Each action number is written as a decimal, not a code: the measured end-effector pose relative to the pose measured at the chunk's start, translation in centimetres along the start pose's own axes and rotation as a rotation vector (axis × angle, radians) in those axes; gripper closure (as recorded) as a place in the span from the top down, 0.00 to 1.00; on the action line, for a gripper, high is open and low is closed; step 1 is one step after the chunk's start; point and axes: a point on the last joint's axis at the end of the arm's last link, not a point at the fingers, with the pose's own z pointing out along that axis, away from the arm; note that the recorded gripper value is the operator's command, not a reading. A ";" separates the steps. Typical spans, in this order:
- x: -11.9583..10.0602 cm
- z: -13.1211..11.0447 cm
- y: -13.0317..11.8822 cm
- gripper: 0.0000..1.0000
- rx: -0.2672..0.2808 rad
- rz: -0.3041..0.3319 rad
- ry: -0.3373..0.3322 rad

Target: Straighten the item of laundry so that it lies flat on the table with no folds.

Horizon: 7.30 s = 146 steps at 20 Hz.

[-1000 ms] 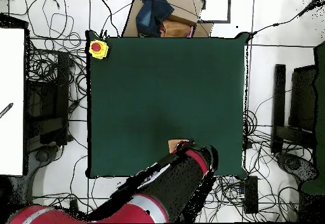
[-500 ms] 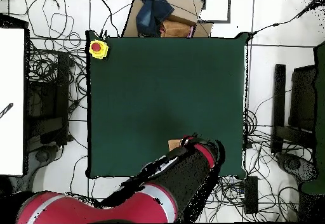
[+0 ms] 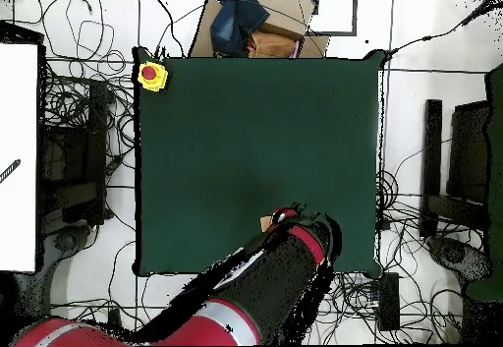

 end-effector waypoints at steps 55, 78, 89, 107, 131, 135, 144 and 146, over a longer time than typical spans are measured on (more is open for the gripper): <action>7.8 6.5 -1.9 1.00 -0.162 0.034 0.121; 8.0 8.1 1.5 1.00 -0.356 -0.030 0.098; 8.4 8.3 1.4 1.00 -0.376 -0.061 0.110; 10.4 10.8 -3.7 1.00 -0.265 -0.104 0.232; 11.5 11.1 -2.1 1.00 -0.319 -0.062 0.235; 11.6 11.2 -2.1 1.00 -0.319 -0.061 0.236; 12.7 12.6 -1.7 1.00 -0.338 -0.064 0.247; 13.2 13.0 -1.2 1.00 -0.351 -0.060 0.251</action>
